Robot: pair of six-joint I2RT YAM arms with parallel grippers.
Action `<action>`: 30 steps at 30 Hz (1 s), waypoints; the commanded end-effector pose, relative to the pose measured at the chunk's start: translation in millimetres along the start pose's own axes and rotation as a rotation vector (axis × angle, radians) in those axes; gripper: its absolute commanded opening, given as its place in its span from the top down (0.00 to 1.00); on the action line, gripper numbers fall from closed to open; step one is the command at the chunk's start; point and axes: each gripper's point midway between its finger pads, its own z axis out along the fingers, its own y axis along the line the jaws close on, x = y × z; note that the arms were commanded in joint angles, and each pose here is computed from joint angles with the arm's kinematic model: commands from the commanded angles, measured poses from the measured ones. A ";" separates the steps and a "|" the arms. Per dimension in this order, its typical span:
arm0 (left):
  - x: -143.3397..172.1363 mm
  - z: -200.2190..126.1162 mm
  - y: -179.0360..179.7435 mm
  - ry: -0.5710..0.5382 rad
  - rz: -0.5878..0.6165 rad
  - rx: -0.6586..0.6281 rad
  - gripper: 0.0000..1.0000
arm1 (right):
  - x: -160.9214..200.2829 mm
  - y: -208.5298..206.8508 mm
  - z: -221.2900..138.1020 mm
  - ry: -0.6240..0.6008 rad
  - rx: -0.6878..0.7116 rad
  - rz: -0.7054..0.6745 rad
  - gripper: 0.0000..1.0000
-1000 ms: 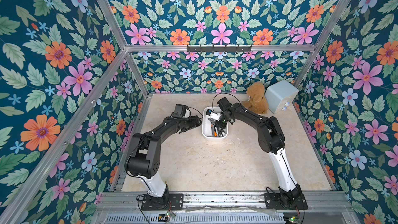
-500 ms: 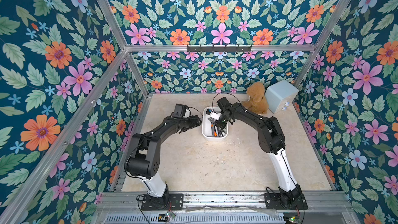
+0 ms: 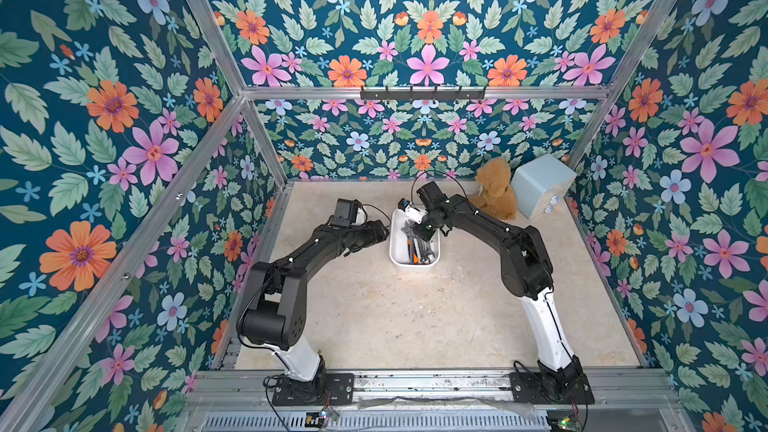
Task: Take out the wrench from the storage box
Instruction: Pick up the wrench from the storage box, then place the wrench at the center of the board.
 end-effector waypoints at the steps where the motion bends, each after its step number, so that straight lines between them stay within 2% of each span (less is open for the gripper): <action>1: -5.4 -4.1 -2.5 -0.023 0.003 0.005 0.16 | -16.1 -5.7 -2.6 -0.026 0.043 0.138 1.00; 8: -9.5 -13.5 -7.3 -0.049 0.009 0.012 0.16 | -38.1 -14.0 -33.1 -0.086 0.142 0.294 1.00; 15: -14.1 -24.8 -14.4 -0.084 0.011 0.029 0.16 | -24.3 -18.7 -87.6 -0.151 0.239 0.470 1.00; 21: -15.7 -32.1 -19.6 -0.104 0.004 0.046 0.16 | 27.7 -2.5 -127.8 -0.178 0.292 0.612 1.00; 26: -14.4 -33.4 -22.2 -0.106 -0.006 0.056 0.16 | 81.2 30.4 -138.4 -0.157 0.302 0.713 1.00; 30: -13.1 -34.5 -25.1 -0.109 -0.004 0.059 0.16 | 124.8 60.2 -126.0 -0.117 0.282 0.811 1.00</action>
